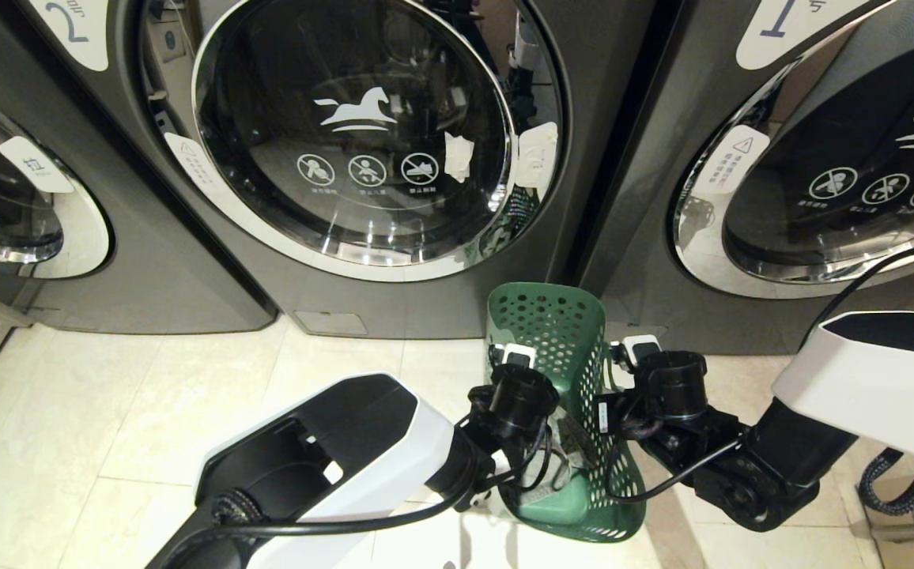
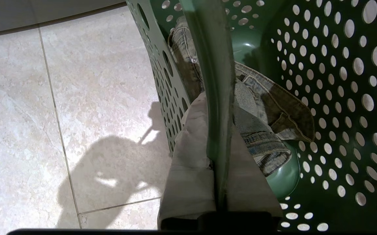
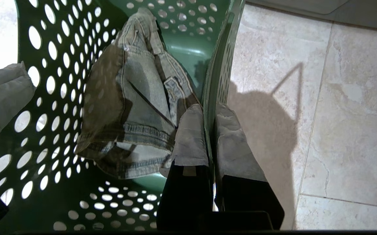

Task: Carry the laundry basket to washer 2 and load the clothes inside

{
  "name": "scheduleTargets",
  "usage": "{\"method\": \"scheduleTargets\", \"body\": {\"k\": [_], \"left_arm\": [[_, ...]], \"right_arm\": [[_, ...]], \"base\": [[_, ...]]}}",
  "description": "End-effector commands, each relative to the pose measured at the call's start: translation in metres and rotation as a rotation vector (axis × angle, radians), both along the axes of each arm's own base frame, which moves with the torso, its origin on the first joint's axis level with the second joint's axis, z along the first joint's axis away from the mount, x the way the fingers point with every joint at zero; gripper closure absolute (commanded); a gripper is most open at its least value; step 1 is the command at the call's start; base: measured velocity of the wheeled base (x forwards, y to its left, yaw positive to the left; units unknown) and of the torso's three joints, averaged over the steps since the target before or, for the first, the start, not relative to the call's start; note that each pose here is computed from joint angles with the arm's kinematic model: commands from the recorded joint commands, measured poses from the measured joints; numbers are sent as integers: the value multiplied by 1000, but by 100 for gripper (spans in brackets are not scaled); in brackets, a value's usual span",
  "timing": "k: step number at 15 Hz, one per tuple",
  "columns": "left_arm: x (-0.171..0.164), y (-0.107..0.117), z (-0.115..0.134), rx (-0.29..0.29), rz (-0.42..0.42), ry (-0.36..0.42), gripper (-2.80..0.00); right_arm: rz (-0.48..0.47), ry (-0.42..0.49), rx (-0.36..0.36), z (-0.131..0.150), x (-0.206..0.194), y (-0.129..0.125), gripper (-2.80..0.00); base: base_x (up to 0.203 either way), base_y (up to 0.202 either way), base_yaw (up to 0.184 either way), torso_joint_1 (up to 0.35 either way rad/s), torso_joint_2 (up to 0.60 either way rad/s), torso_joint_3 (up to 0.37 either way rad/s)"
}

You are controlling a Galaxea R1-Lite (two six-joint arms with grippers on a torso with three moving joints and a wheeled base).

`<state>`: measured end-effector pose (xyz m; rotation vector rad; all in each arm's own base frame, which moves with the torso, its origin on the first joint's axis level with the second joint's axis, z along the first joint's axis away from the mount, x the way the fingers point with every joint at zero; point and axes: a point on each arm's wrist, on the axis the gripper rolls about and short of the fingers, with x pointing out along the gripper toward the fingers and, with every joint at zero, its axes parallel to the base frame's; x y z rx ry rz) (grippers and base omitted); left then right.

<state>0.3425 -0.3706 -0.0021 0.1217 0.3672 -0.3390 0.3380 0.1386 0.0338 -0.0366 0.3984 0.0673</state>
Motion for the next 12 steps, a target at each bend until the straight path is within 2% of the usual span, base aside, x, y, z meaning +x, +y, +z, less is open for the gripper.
{"method": "scheduleTargets", "body": {"k": [1,3,4,9,12], "left_arm": [[1,1,-11,16,11,14,0],[2,1,-17,20,21,8,0],[3,0,-17,8,22,-5,-280],[4,-1,-5,-3,42,-41,-280],[-4,8,14,6,58,-44,-280]], "right_arm": [[1,5,1,-3,0,0,0],[-1,10,-8,-6,1,-1,0],[0,9,-9,-6,1,-1,-280],[9,-9,-33,4,-3,-3,-280],[19,10,-67,11,-22,-11,-280]], "base": [[0,0,0,0,0,0],[0,0,0,0,0,0],[0,0,0,0,0,0],[0,0,0,0,0,0],[0,0,0,0,0,0]]}}
